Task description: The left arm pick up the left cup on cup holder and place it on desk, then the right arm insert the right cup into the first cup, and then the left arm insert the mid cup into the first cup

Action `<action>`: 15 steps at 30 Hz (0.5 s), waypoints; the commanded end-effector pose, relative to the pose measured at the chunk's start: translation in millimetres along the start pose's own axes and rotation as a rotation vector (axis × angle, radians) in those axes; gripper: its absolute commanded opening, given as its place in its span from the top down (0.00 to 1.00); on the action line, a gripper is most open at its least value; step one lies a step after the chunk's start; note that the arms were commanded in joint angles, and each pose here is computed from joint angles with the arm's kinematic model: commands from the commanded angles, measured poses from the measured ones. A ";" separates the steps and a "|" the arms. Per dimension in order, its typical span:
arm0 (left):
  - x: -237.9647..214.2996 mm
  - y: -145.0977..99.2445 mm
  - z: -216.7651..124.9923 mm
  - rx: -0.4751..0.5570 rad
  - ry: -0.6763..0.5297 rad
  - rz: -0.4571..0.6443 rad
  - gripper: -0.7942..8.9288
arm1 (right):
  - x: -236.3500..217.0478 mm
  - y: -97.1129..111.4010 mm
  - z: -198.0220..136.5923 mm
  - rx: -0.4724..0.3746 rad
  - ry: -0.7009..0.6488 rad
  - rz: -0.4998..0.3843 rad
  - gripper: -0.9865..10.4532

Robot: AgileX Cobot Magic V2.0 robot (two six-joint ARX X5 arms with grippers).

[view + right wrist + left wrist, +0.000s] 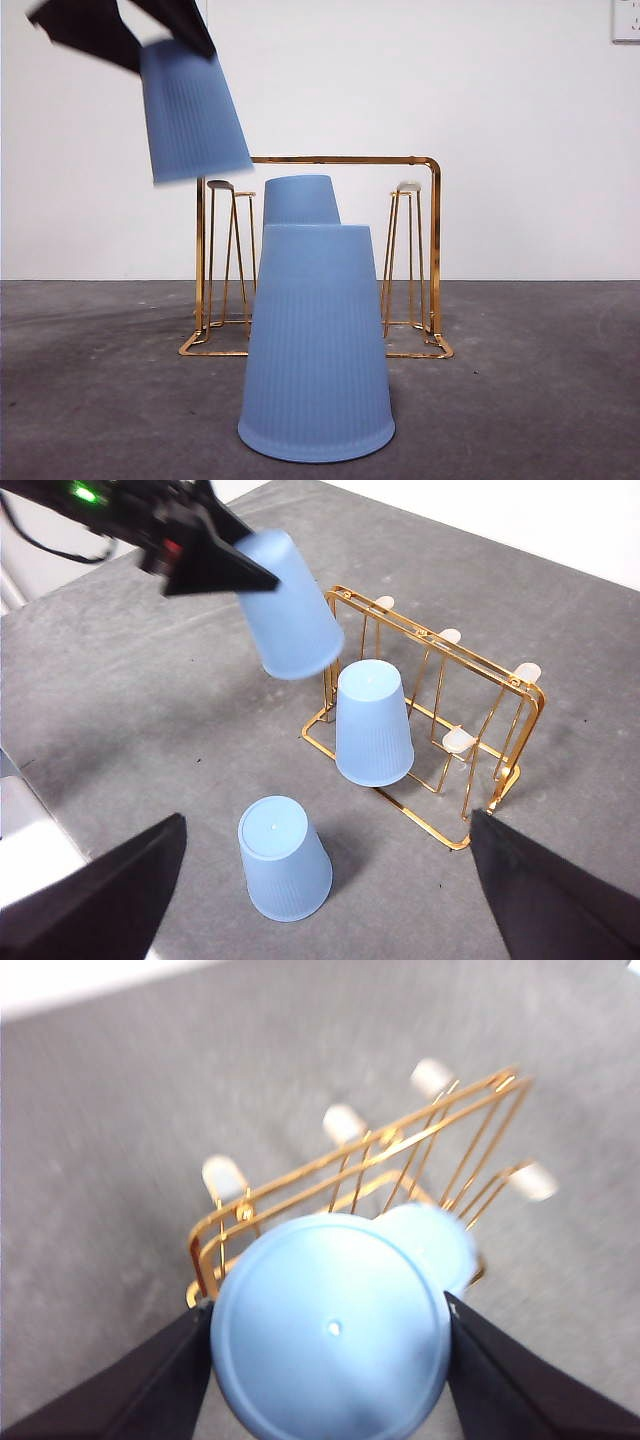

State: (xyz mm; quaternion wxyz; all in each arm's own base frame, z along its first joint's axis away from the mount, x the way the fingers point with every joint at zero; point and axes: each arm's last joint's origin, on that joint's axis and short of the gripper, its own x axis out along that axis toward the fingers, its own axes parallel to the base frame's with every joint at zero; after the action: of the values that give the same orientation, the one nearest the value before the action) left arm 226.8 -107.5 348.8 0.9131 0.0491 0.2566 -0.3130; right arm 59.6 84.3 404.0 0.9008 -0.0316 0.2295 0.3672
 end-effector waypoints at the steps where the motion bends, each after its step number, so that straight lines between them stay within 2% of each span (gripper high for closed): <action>1: -23.9 -5.7 9.7 -0.004 -0.068 0.002 0.63 | -1.7 1.5 3.9 0.010 -0.016 0.010 0.52; 7: -68.3 -24.8 1.6 -0.021 -0.079 -0.051 0.63 | -1.8 1.3 4.0 0.010 -0.018 0.007 0.52; 15: -89.2 -57.4 -13.4 -0.012 0.011 -0.238 0.63 | -1.7 0.4 4.3 0.011 -0.026 -0.028 0.52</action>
State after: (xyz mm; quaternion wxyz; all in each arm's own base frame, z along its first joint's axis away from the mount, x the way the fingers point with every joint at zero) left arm 127.6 -97.8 379.0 0.8703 0.0224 0.2744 -0.4083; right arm 60.3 83.7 404.1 0.9077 -0.0339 0.2257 0.3522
